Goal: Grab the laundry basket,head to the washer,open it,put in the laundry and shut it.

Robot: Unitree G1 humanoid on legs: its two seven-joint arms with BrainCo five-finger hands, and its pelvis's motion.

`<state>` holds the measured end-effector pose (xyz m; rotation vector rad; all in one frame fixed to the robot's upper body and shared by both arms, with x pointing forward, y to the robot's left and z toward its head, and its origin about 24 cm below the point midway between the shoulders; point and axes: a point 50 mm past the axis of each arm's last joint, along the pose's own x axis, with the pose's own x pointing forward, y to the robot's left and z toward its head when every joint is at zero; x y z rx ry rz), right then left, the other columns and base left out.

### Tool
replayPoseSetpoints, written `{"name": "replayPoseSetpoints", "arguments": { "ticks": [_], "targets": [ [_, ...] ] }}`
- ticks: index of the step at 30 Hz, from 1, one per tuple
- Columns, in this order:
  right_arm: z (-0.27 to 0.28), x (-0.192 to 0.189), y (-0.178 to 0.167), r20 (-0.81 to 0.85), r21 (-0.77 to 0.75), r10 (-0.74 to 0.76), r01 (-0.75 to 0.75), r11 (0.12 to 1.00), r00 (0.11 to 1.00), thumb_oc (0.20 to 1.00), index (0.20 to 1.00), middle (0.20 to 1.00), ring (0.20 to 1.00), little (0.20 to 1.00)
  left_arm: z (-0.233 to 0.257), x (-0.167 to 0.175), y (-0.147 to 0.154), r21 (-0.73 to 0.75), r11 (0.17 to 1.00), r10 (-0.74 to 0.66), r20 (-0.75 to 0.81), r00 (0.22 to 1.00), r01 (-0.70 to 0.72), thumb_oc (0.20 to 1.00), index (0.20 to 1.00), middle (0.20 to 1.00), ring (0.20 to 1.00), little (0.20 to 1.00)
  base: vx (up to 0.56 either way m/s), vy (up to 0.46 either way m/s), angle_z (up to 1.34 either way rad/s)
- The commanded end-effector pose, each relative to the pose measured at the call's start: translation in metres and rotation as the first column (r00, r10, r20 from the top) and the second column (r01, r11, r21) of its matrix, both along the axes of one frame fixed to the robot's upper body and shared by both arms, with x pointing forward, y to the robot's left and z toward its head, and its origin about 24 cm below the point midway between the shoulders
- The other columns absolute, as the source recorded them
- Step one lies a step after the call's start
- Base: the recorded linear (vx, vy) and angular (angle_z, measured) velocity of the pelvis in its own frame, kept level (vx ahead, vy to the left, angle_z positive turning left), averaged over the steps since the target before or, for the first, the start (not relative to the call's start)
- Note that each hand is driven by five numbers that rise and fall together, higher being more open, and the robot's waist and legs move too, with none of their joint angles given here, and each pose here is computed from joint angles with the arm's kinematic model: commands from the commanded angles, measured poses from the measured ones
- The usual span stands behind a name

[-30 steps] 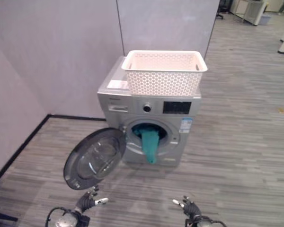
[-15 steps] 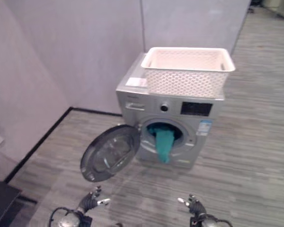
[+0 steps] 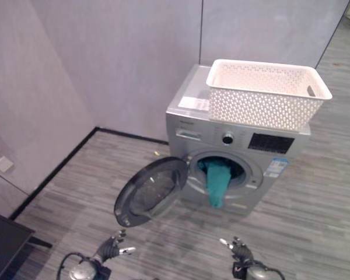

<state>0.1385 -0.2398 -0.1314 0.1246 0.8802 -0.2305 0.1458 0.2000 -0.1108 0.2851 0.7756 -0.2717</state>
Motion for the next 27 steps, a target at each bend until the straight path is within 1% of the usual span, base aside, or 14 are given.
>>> {"name": "replayPoseSetpoints", "arguments": {
  "ticks": [1, 7, 11, 13, 15, 17, 21, 27],
  "targets": [
    [0.005, 0.016, 0.006, 0.059, 0.04, -0.014, 0.012, 0.999, 0.998, 1.0, 1.0, 1.0, 1.0, 1.0, 0.023, 0.019, 0.01, 0.031, 0.999, -0.033, 0.138, 0.99, 0.029, 1.0, 1.0, 1.0, 1.0, 1.0, 0.2, -0.19, 0.39],
    [0.001, 0.008, 0.008, 0.046, 0.071, -0.037, 0.033, 0.997, 0.998, 1.0, 1.0, 1.0, 1.0, 1.0, 0.024, 0.028, 0.008, 0.06, 0.998, -0.043, 0.165, 0.985, 0.034, 1.0, 1.0, 1.0, 1.0, 1.0, 0.1, -0.18, 0.94],
    [-0.001, 0.003, 0.011, 0.034, 0.077, -0.018, 0.015, 0.997, 0.999, 1.0, 1.0, 1.0, 1.0, 1.0, 0.019, 0.023, 0.01, 0.063, 0.998, -0.038, 0.144, 0.989, 0.029, 1.0, 1.0, 1.0, 1.0, 1.0, 0.1, -0.221, 0.7],
    [-0.001, 0.003, 0.011, 0.033, 0.077, -0.018, 0.016, 0.997, 0.999, 1.0, 1.0, 1.0, 1.0, 1.0, 0.019, 0.023, 0.01, 0.063, 0.998, -0.038, 0.143, 0.989, 0.03, 1.0, 1.0, 1.0, 1.0, 1.0, 0.05, -0.135, 0.21],
    [-0.005, -0.004, 0.014, 0.005, 0.084, 0.002, -0.002, 0.996, 1.0, 1.0, 1.0, 1.0, 1.0, 1.0, 0.01, 0.008, 0.015, 0.061, 0.998, 0.005, 0.088, 0.996, -0.01, 1.0, 1.0, 1.0, 1.0, 1.0, 0.15, -0.403, 0.07],
    [-0.006, -0.008, 0.013, -0.005, 0.081, 0.012, -0.011, 0.997, 1.0, 1.0, 1.0, 1.0, 1.0, 1.0, 0.007, 0.001, 0.017, 0.054, 0.998, 0.023, 0.069, 0.997, -0.026, 1.0, 1.0, 1.0, 1.0, 1.0, 0.12, -0.262, 0.06],
    [-0.006, -0.012, 0.009, -0.011, 0.065, 0.022, -0.021, 0.998, 1.0, 1.0, 1.0, 1.0, 1.0, 1.0, 0.005, -0.007, 0.016, 0.057, 0.998, 0.008, 0.048, 0.999, -0.01, 1.0, 1.0, 1.0, 1.0, 1.0, 0.06, -0.132, 0.01],
    [-0.006, -0.012, 0.006, -0.021, 0.047, 0.037, -0.036, 0.998, 0.999, 1.0, 1.0, 1.0, 1.0, 1.0, 0.003, -0.009, 0.013, 0.054, 0.999, -0.006, 0.039, 0.999, 0.003, 1.0, 1.0, 1.0, 1.0, 1.0, 0.03, -0.039, 0.0]
  ]
}}
